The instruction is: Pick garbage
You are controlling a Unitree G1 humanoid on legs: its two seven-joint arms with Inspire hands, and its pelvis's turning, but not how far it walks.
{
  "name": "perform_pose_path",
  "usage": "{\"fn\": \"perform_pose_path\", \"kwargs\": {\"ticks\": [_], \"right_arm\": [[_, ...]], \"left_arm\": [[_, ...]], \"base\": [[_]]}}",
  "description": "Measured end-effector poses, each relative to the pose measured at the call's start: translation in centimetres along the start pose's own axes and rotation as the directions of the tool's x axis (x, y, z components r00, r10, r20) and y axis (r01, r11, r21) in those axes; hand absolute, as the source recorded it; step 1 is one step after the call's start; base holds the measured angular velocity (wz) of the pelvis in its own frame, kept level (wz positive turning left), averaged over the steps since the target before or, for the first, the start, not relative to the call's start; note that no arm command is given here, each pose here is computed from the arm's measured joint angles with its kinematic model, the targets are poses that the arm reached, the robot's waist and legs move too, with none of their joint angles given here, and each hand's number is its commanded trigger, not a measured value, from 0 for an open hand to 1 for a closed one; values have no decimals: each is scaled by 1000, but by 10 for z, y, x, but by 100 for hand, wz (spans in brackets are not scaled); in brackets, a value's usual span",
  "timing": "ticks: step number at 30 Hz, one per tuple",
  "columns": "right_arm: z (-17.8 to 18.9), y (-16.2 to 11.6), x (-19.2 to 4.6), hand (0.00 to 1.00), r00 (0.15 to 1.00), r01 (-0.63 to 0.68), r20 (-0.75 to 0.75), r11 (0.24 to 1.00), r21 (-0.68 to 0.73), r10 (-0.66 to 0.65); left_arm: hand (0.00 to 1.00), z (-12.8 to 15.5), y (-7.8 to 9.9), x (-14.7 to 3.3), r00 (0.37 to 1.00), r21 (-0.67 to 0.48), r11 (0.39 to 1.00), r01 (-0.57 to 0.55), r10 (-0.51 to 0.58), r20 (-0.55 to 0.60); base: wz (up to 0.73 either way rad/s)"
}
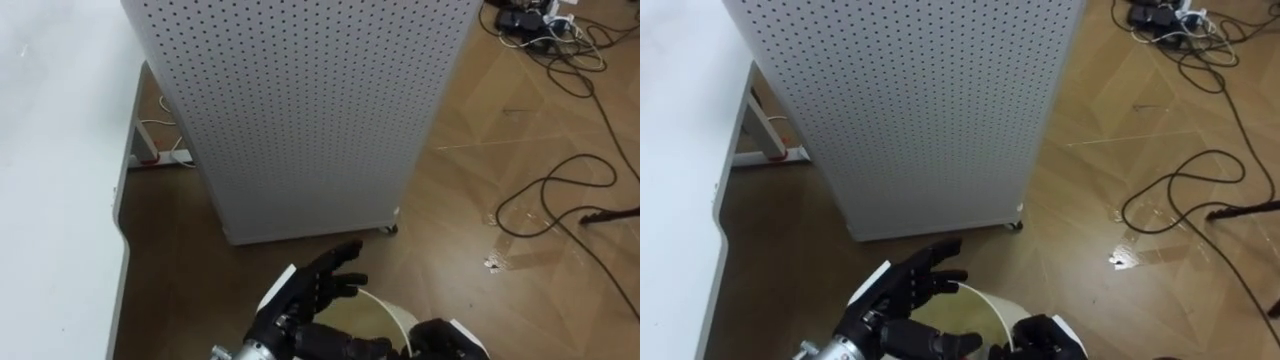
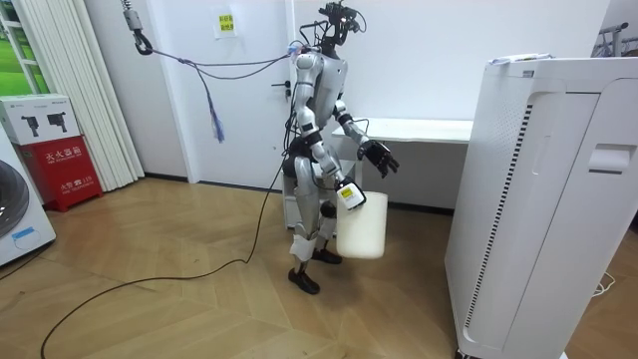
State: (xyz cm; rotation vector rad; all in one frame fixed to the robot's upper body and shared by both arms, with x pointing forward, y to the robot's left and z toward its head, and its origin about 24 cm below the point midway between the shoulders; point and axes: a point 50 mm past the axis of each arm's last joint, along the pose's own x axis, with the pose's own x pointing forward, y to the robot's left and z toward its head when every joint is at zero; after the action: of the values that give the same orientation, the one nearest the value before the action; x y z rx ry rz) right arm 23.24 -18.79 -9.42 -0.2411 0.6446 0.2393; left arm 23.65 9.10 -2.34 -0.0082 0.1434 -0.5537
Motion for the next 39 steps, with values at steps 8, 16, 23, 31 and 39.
{"fn": "perform_pose_path", "kwargs": {"ticks": [8, 16, 23, 31, 39], "right_arm": [[-8, -2, -2, 100, 999, -16, -35, 1000, -4, 16], [-7, -3, -2, 100, 1000, -10, -29, 1000, 0, 10], [-6, -6, -5, 100, 1000, 10, -3, 1000, -2, -10], [-34, -4, -24, 100, 999, 18, -29, 1000, 23, -17], [-44, 2, -34, 100, 999, 8, -31, 999, 35, -7]], "left_arm": [[0, -11, -6, -6, 997, 0, 998, 61, -61, -47], [0, -10, -8, -6, 994, -4, 996, 93, -93, -51], [0, 12, -3, -4, 996, 59, 995, 78, -81, 37], [0, 43, 15, -26, 979, 240, 963, -126, 83, 185], [0, 81, 15, -36, 911, 328, 899, -290, 154, 382]], "base": [[0], [0], [0], [0], [3]]}}
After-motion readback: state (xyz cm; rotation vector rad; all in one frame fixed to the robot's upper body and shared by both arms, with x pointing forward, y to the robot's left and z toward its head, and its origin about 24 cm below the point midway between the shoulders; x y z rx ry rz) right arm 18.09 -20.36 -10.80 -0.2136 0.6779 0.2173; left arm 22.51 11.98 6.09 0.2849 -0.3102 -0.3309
